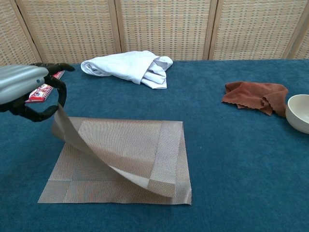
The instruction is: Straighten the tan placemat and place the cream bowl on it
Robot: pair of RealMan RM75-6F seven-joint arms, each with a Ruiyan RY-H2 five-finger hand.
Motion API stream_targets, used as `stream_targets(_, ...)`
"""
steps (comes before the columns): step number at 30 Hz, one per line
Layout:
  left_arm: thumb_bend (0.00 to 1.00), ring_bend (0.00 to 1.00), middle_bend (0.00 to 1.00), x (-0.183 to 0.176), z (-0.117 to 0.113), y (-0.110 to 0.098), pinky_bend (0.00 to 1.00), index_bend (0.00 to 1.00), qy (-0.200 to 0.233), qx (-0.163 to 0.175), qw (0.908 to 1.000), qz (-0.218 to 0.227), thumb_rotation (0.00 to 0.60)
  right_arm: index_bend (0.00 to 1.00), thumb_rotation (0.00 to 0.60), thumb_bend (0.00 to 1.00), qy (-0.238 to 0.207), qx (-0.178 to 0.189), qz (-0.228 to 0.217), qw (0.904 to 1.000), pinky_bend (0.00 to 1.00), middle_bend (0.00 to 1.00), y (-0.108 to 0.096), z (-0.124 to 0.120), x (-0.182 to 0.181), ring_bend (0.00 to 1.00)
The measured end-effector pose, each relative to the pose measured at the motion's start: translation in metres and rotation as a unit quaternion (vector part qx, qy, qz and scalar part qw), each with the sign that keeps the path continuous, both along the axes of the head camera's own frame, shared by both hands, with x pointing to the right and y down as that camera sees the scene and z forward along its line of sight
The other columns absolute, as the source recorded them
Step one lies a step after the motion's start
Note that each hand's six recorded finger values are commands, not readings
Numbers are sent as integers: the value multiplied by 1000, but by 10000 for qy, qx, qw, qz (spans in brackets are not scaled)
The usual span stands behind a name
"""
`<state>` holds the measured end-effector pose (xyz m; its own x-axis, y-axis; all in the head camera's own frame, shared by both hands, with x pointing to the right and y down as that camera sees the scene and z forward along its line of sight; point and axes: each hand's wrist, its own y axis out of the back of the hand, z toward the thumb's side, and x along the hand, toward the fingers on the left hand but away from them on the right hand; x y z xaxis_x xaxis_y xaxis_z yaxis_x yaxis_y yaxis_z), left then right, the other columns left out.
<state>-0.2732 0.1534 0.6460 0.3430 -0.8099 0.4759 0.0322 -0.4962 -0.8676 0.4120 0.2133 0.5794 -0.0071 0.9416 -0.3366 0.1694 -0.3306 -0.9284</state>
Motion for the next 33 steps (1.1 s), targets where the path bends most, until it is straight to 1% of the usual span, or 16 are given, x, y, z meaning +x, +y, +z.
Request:
stream_targets(6, 551, 0, 0, 4, -1, -44, 0, 598, -40, 85, 9998, -196, 600, 70, 600, 235, 79, 3, 50, 10000, 50, 0, -3, 3, 3, 0)
stream_targets(10, 551, 0, 0, 6, 0, -76, 0, 598, -65, 198, 9991, -376, 600, 70, 600, 235, 124, 77, 75, 9999, 50, 0, -5, 1, 5, 0)
stream_targets(15, 551, 0, 0, 6, 5, -106, 0, 594, -195, 344, 9979, -506, 600, 70, 600, 235, 161, 176, 130, 9996, 51, 0, -8, -1, 8, 0)
stream_targets(18, 549, 0, 0, 2, 13, -124, 0, 594, -385, 413, 9966, -603, 600, 70, 600, 236, 213, 111, 208, 9995, 51, 0, -9, 4, 13, 0)
stream_targets(22, 549, 0, 0, -4, 26, -148, 0, 587, -741, 530, 9928, -780, 600, 70, 600, 235, 236, 19, 270, 9994, 51, 0, -10, 11, 16, 0)
stream_targets(25, 535, 0, 0, -2, 33, -158, 0, 556, -905, 591, 9903, -873, 600, 70, 600, 236, 243, 6, 277, 9993, 51, 0, -11, 12, 17, 0)
stream_targets(26, 519, 0, 0, -1, 35, -160, 0, 499, -919, 596, 9900, -894, 600, 70, 600, 236, 250, 5, 274, 9993, 51, 0, -11, 12, 17, 0)
stream_targets(28, 450, 0, 0, 1, 37, -162, 0, 283, -934, 594, 9896, -920, 600, 70, 600, 235, 259, 5, 267, 9993, 51, 0, -10, 12, 17, 0)
stream_targets(29, 397, 0, 0, 0, 38, -162, 0, 136, -938, 573, 9896, -925, 600, 70, 600, 235, 263, 4, 270, 9993, 51, 0, -10, 12, 17, 0)
stream_targets(30, 355, 0, 0, -1, 39, -161, 0, 40, -939, 531, 9898, -930, 600, 70, 600, 235, 264, -1, 274, 9993, 51, 0, -10, 12, 17, 0)
stream_targets(31, 333, 0, 0, -2, 40, -159, 0, 8, -928, 472, 9901, -936, 600, 70, 600, 235, 259, -16, 282, 9993, 51, 0, -10, 13, 17, 0)
stream_targets(33, 294, 0, 0, -4, 40, -157, 0, 0, -900, 442, 9904, -948, 600, 70, 600, 235, 246, -35, 288, 9993, 51, 0, -9, 13, 17, 0)
